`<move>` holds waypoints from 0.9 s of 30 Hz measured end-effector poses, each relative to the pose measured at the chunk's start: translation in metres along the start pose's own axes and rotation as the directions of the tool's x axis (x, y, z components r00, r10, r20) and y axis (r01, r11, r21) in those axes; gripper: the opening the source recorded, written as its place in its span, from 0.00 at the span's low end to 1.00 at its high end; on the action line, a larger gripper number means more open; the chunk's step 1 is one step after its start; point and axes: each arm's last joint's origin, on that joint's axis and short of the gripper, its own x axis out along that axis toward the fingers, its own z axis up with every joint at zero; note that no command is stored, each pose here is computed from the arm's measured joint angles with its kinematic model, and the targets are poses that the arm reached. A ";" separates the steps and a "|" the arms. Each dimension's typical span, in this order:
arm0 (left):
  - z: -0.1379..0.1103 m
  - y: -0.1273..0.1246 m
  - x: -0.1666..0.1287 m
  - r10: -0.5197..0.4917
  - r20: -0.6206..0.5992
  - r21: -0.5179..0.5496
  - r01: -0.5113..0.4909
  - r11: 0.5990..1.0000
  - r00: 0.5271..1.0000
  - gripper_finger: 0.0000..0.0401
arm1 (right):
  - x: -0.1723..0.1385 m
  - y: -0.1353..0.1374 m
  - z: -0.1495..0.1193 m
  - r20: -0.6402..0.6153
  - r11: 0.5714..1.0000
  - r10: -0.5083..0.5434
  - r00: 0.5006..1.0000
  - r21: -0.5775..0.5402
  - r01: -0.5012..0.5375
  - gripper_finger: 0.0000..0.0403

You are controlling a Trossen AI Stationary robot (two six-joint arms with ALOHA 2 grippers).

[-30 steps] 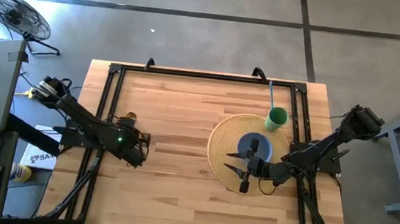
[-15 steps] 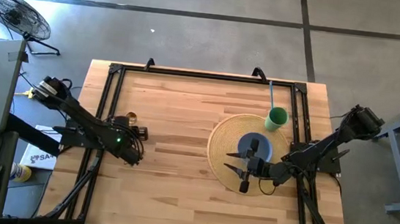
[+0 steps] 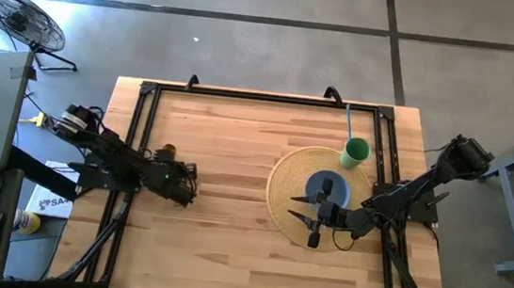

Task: Pick & Place Utensil
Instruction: Put the spoon into the blue bowl

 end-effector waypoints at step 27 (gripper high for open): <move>-0.006 -0.048 -0.014 -0.378 0.103 0.262 0.341 0.903 0.920 0.09 | -0.003 -0.002 0.005 0.017 1.000 -0.002 1.000 0.016 0.002 0.39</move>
